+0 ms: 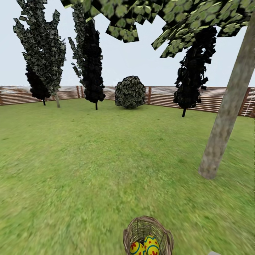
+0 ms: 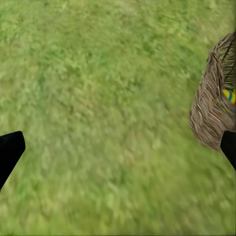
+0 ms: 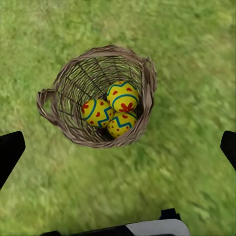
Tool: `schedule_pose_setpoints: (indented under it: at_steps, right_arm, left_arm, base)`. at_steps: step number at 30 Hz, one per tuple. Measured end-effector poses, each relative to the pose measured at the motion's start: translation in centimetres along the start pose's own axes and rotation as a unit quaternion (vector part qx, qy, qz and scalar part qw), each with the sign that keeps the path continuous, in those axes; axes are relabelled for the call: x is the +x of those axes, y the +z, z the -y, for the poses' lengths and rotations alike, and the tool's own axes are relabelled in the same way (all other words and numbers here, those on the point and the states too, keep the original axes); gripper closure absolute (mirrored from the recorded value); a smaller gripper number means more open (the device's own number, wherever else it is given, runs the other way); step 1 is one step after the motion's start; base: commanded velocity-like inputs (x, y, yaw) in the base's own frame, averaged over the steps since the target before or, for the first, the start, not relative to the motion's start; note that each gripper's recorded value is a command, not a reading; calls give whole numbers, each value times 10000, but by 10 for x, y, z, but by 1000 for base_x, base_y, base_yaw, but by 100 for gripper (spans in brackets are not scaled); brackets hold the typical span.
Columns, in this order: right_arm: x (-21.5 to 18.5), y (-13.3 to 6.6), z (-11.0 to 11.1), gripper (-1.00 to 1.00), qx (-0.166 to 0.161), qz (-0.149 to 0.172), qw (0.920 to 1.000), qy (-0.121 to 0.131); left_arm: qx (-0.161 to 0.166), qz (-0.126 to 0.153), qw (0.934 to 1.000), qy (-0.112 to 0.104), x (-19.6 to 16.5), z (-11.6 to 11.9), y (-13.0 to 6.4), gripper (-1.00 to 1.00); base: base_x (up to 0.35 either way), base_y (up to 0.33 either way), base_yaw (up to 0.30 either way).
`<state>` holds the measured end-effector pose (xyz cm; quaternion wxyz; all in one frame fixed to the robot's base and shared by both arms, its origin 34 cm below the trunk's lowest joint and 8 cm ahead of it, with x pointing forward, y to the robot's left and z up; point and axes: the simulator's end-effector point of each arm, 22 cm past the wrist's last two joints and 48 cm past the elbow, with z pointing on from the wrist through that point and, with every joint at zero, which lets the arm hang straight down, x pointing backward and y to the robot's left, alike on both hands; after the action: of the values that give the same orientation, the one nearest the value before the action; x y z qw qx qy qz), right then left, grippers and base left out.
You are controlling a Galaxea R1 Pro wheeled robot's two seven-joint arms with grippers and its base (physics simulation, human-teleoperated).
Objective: Take the three Easter eggs out of the wicker basket on the lawn in the garden, then place them on the lawn next to a single tree (choose any tree) so that all three eggs are next to the same tree and none are left in the basket.
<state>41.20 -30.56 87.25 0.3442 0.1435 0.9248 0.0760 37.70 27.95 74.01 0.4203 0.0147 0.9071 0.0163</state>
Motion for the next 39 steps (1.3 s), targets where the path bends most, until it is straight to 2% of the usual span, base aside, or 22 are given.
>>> schedule_pose_setpoints:
  at_steps: [25, 29, 32, 34, 35, 36, 39]
  right_arm:
    - [-2, 1, -2, -100, -29, 3, 10000, -1]
    - [-10, 3, -6, -100, -60, 55, 10000, -2]
    - [-18, 6, -11, -100, -103, 25, 9999, 37]
    - [-23, 8, -14, -100, -130, 11, 9999, 59]
    - [-26, 9, -16, -100, -145, 12, 9999, 66]
    - [-34, 10, -20, -100, -178, 38, 9998, 69]
    - [-47, 13, -26, -100, -216, 85, 9997, 61]
  left_arm:
    - [-4, 34, 10000, 31, -3, -1, 0, -100]
    - [-29, 131, 9999, 57, -13, -6, 2, -100]
    - [-180, 290, 9994, 99, -29, -29, -1, -100]
    - [-378, 355, 9987, 13, -36, -52, -7, -100]
    - [-510, 397, 9979, -70, -42, -65, -11, -100]
    - [-794, 485, 9953, -272, -54, -95, -21, -100]
    - [-1152, 589, 9901, -552, -76, -138, -38, -100]
  base:
    - [37, -86, -60]
    - [12, -20, -5]
    - [4, -7, -2]
    - [2, -4, -1]
    - [1, -2, -1]
    - [1, -2, 0]
    - [1, -1, 0]
